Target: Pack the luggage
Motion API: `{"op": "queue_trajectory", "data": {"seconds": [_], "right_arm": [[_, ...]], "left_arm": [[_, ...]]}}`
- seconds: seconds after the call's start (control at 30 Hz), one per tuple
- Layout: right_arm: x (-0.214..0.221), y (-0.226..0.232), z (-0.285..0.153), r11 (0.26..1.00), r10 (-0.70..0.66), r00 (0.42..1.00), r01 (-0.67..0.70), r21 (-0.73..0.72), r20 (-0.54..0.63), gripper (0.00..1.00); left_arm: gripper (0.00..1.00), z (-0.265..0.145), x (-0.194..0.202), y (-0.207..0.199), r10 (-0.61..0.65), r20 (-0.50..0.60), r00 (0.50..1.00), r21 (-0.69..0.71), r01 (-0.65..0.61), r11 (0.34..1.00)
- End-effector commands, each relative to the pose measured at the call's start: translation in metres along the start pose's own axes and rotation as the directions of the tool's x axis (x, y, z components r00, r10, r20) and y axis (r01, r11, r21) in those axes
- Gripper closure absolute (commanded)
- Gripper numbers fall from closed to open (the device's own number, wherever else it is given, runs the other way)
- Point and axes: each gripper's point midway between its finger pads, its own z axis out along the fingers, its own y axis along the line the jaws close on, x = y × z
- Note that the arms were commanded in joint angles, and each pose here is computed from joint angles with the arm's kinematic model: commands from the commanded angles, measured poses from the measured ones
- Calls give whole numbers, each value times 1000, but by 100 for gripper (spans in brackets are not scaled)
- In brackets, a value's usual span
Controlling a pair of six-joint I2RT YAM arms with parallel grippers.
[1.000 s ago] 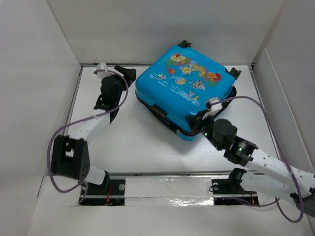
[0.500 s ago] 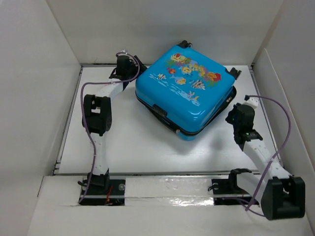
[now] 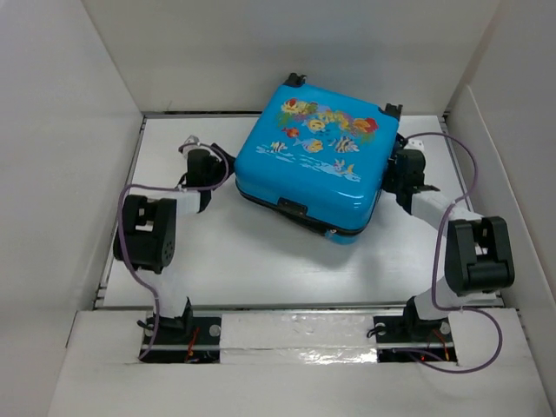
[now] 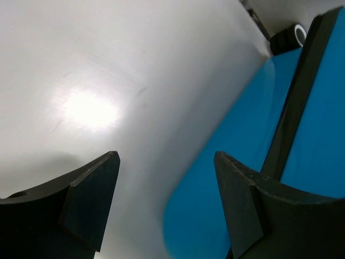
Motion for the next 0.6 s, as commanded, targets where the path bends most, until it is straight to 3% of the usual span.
{"op": "queue_trajectory", "data": {"seconds": [0.0, 0.23, 0.47, 0.57], "right_arm": [[-29, 158, -25, 833, -172, 978, 210, -511, 121, 82], [-34, 185, -23, 788, -161, 978, 208, -579, 132, 82], [-52, 197, -18, 720, -258, 959, 270, -639, 115, 79], [-66, 189, -21, 713, -241, 962, 267, -648, 130, 70]], "left_arm": [[31, -55, 55, -82, 91, -66, 994, 291, -68, 954], [31, -108, 100, -74, 161, -51, 986, 286, -140, 948], [31, -157, 115, -118, 155, -12, 988, 387, -139, 912], [31, -175, 120, -137, 155, 8, 988, 415, -144, 898]]}}
